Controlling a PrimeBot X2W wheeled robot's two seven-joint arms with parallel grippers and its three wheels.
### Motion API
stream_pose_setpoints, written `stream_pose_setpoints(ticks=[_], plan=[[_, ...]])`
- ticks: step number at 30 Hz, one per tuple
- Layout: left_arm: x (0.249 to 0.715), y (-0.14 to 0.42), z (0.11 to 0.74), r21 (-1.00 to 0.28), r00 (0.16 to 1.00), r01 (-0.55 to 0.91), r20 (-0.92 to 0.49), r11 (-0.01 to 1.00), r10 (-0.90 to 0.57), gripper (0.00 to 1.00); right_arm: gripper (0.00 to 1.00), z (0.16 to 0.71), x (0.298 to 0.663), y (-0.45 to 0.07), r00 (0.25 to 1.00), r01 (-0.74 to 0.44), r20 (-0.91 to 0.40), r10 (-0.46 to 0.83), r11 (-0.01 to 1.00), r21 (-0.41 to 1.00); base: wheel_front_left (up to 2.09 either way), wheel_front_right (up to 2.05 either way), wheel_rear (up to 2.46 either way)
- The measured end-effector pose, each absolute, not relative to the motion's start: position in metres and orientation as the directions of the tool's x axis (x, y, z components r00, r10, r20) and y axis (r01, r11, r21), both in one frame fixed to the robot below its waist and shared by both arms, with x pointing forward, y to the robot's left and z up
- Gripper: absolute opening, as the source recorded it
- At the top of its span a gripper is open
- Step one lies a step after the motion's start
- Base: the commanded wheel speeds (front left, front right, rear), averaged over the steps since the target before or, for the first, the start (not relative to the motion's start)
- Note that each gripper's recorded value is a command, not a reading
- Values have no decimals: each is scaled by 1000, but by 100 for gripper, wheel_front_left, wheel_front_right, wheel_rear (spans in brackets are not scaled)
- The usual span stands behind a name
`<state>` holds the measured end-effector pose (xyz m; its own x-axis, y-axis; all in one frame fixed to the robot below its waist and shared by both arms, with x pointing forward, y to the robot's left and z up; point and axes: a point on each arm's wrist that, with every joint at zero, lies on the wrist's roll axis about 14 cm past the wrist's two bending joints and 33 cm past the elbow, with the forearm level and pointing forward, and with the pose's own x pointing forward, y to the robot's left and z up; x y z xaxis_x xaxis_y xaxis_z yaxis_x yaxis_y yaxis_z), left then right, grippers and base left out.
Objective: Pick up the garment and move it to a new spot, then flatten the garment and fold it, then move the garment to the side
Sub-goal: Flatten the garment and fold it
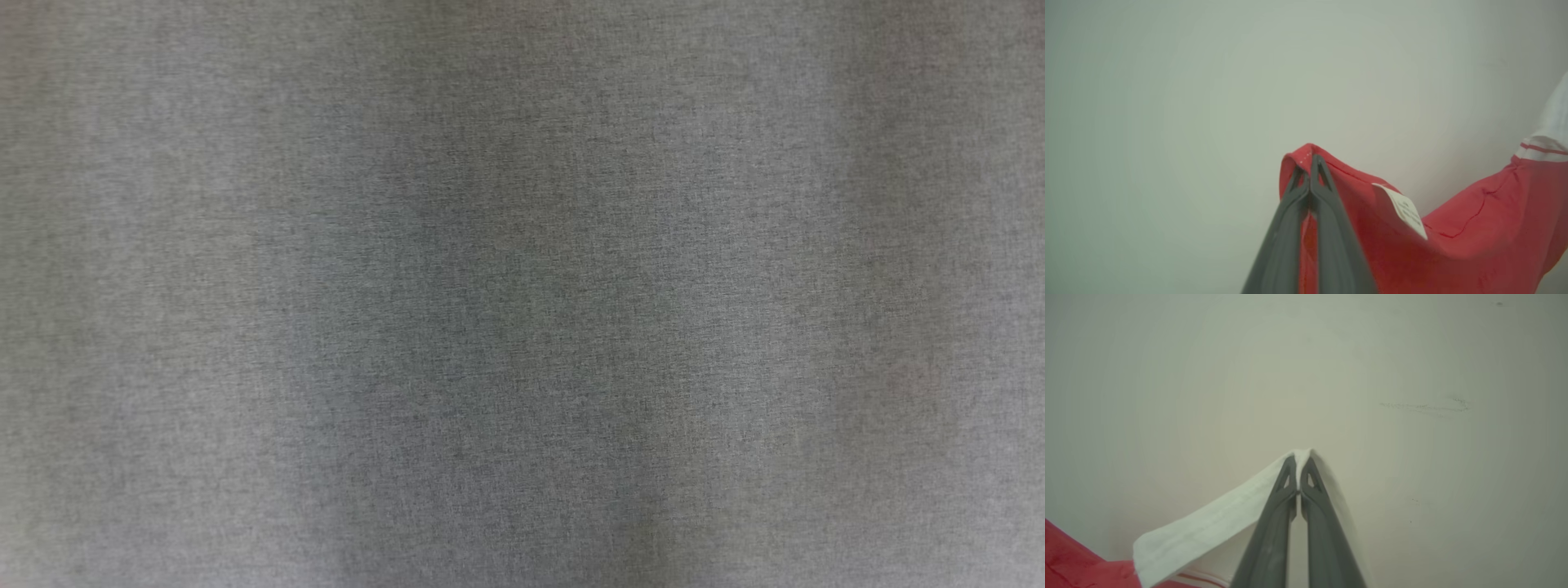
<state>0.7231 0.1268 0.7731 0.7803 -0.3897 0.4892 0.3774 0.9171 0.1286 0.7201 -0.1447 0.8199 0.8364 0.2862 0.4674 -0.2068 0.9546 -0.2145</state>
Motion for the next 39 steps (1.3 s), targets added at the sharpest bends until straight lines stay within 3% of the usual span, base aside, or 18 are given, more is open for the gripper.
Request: stream_pose_setpoints(ticks=[10,19,29,39], plan=[[732,129,744,67,798,406,459,911,-390,0,0,803,730,-163,856,-185,447,261,961,-205,0,0,0],[710,131,693,28,824,458,362,888,-436,0,0,759,706,-178,861,-251,412,297,954,-164,0,0,0],[648,127,650,-68,825,512,314,856,-469,0,0,669,630,-219,910,-290,281,304,953,-91,0,0,0],[561,122,587,-161,861,499,200,851,-468,0,0,579,516,-241,964,-252,103,244,966,64,0,0,0]])
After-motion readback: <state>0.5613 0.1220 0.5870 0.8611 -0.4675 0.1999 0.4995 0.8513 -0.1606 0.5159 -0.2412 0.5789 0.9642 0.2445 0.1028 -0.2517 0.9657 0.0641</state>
